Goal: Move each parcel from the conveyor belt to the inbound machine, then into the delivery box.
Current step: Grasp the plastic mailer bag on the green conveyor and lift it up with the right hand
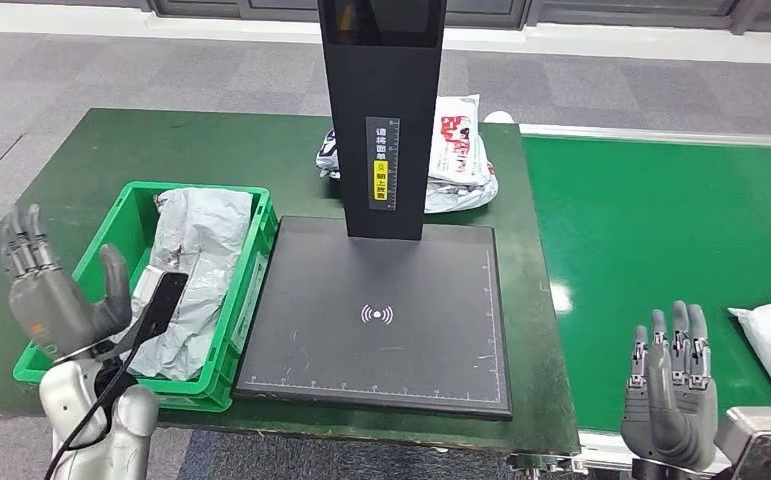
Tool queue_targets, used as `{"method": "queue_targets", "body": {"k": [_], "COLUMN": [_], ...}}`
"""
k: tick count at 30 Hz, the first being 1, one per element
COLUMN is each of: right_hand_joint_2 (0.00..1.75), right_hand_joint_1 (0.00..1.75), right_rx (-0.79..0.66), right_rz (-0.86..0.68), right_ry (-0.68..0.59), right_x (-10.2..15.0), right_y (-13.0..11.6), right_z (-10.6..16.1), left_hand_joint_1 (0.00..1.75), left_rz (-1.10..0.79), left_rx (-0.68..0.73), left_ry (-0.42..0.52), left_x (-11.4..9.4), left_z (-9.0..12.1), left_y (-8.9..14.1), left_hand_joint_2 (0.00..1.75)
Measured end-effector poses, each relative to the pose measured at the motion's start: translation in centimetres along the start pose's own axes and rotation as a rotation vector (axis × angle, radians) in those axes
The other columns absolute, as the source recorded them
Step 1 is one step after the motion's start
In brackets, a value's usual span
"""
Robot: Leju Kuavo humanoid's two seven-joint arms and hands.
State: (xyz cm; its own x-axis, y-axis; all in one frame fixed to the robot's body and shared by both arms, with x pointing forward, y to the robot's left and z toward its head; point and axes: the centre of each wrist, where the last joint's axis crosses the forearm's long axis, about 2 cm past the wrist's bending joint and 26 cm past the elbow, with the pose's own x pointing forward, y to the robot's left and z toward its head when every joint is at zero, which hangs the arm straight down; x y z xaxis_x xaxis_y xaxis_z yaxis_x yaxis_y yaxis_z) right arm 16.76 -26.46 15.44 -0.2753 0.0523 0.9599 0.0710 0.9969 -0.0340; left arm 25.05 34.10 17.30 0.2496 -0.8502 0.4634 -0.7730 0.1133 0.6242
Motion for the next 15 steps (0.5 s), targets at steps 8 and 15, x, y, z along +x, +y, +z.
{"method": "queue_targets", "body": {"k": [8,15], "right_hand_joint_2": [1.75,1.75], "right_hand_joint_1": [0.0,0.0], "right_rx": [-0.058,-0.149], "right_rz": [0.156,0.418], "right_ry": [0.089,0.259], "right_x": [-1.0,-3.6], "right_y": [-1.9,-7.5], "right_z": [-2.0,-5.1], "left_hand_joint_1": [0.0,0.0], "left_rz": [0.364,0.57], "left_rx": [0.043,-0.241], "left_ry": [-0.105,-0.103], "left_x": [2.1,5.1], "left_z": [2.5,4.5], "left_y": [2.8,1.6], "left_hand_joint_2": [1.75,1.75]}}
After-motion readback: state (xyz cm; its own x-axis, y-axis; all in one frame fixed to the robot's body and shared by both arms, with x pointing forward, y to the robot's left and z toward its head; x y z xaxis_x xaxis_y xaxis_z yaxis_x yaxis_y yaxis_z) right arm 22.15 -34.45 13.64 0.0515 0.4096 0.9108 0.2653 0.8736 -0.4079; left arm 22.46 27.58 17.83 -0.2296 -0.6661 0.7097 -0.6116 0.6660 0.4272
